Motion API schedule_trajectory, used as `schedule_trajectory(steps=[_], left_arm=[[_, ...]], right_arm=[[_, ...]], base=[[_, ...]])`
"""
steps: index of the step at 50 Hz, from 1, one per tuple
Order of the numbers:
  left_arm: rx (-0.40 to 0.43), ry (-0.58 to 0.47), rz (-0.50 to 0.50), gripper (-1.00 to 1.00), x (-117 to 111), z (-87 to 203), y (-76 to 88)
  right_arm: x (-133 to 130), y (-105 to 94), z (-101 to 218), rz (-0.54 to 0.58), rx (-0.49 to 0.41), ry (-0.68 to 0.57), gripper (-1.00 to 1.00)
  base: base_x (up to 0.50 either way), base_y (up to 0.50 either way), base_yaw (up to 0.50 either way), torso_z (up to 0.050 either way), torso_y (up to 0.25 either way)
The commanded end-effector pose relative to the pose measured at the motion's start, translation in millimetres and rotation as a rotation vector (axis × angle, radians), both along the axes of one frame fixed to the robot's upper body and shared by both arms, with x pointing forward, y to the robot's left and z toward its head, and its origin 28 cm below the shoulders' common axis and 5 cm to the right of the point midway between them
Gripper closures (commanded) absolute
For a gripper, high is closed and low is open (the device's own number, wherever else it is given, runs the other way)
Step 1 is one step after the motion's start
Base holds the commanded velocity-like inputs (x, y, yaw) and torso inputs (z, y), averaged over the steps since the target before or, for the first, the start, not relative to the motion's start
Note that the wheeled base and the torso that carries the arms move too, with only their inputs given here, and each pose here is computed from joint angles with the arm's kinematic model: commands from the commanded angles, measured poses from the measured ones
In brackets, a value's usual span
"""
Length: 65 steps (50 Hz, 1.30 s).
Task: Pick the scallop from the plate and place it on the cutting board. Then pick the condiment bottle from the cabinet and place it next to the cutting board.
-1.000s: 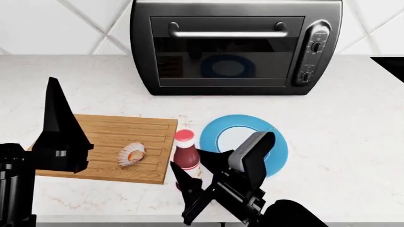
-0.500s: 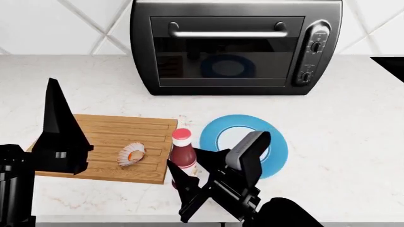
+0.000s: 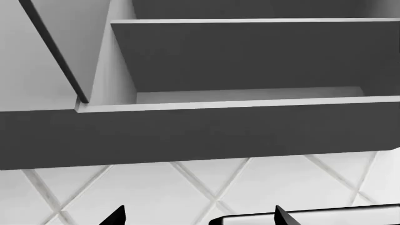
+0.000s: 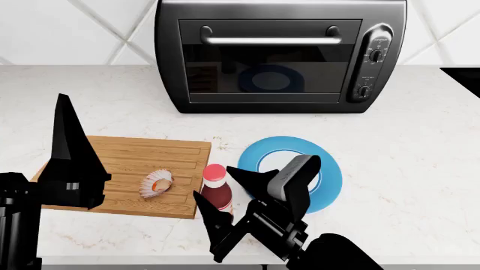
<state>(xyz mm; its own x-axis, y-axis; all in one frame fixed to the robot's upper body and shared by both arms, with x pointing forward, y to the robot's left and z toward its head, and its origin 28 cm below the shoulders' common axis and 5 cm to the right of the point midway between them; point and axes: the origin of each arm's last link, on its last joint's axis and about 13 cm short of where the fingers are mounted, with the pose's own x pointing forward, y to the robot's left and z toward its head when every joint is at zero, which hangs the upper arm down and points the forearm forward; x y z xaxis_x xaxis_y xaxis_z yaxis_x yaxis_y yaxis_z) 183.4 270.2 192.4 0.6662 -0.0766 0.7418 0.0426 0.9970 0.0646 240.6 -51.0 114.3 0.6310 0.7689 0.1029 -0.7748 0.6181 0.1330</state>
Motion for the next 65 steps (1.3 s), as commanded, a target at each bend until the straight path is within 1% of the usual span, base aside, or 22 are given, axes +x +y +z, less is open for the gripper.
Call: schedule_trajectory(steps=[1,9,21,27,36,42,47,49,52,57,65], left_arm=[[0.002,0.0,-0.001,-1.0,0,0,-0.1],[0.001,-0.001,-0.001,-1.0,0,0,-0.2],[0.001,-0.001,-0.003,-1.0,1,1,-1.0],[0.001,-0.003,-0.004,-1.0,0,2,-1.0],[0.005,-0.004,-0.002,-1.0,-1,3,-1.0],[0.008,0.003,0.002,-1.0,-2,2,0.4],[0.008,0.006,-0.001,-1.0,-3,0,1.7],[0.013,0.006,-0.004,-1.0,-4,-1,2.2],[0.016,0.004,-0.01,-1.0,-7,-2,4.3],[0.004,-0.007,-0.069,-1.0,-17,-2,8.2],[-0.054,-0.03,-0.14,-1.0,-28,4,13.5]], right_arm=[[-1,0.5,2,0.005,0.001,-0.007,-1.0],[-10,-1.4,17,0.026,0.015,-0.047,-1.0],[-29,-6.3,52,0.036,0.041,-0.155,-1.0],[-34,-11.2,75,0.013,0.046,-0.246,-1.0],[-54,-27.3,105,-0.044,0.063,-0.364,-1.0],[-59,-39.8,121,-0.15,0.085,-0.448,-1.0],[-66,-52.4,122,-0.267,0.113,-0.523,-1.0],[-70,-59.4,119,-0.336,0.126,-0.559,-1.0],[-76,-67.7,114,-0.424,0.123,-0.612,-1.0],[-86,-79.9,100,-0.562,0.104,-0.694,-1.0],[-94,-96.0,68,-0.788,0.084,-0.809,-1.0]], base=[[0.0,0.0,0.0,0.0,0.0],[0.0,0.0,0.0,0.0,0.0],[0.0,0.0,0.0,0.0,0.0],[0.0,0.0,0.0,0.0,0.0],[0.0,0.0,0.0,0.0,0.0],[0.0,0.0,0.0,0.0,0.0],[0.0,0.0,0.0,0.0,0.0],[0.0,0.0,0.0,0.0,0.0],[0.0,0.0,0.0,0.0,0.0],[0.0,0.0,0.0,0.0,0.0],[0.0,0.0,0.0,0.0,0.0]])
